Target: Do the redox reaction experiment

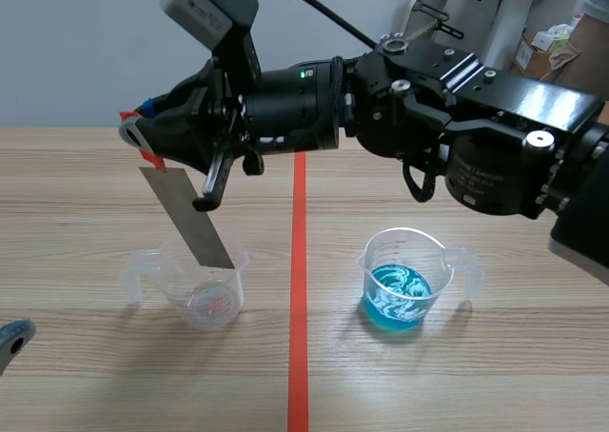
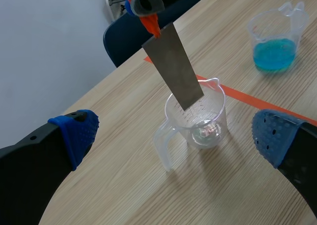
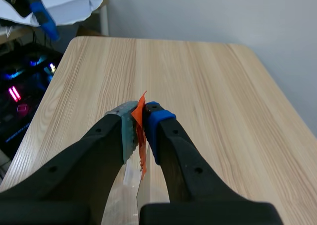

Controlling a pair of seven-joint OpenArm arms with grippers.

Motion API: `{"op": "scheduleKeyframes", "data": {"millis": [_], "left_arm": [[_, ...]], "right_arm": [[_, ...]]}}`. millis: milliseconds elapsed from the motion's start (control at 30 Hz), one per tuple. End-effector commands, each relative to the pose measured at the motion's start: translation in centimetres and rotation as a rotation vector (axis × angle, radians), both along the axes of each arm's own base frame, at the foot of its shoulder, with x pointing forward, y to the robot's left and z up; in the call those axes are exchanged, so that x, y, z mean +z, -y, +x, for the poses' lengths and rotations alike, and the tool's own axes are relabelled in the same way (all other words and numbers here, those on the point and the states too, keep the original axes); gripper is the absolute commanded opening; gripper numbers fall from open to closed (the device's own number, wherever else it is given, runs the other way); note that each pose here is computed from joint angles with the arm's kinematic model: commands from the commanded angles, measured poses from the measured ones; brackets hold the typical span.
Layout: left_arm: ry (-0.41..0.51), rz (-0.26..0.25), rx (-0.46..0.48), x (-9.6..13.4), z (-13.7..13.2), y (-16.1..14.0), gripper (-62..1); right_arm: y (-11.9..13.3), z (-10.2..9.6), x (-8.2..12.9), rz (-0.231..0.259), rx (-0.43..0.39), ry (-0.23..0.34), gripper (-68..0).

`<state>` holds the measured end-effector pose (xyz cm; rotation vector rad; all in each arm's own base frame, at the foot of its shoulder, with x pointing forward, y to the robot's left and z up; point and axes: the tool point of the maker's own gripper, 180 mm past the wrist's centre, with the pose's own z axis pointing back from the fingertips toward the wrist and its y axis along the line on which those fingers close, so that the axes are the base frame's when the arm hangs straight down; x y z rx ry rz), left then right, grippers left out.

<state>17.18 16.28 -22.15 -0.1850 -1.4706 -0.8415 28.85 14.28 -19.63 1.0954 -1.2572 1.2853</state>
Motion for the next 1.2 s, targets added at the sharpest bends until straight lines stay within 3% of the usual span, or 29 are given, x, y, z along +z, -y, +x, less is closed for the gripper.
{"op": "scheduleKeyframes", "data": {"millis": [0,400,600,1167], "left_arm": [[0.022,-0.016,0.005,0.6,0.1,0.1,1.4],[0.022,-0.016,0.005,0.6,0.1,0.1,1.4],[0.022,-0.016,0.005,0.6,0.1,0.1,1.4],[0.021,-0.016,0.005,0.6,0.1,0.1,1.4]], "right_arm": [[-0.5,-0.3,1.4,0.035,0.031,0.027,-66.9],[-1.2,-0.4,-1.7,0.009,-0.008,0.122,-66.9],[-1.2,-0.3,-2.9,-0.011,-0.01,0.142,-66.9],[-1.5,-0.4,-3.0,-0.02,-0.008,0.166,-66.8]]}}
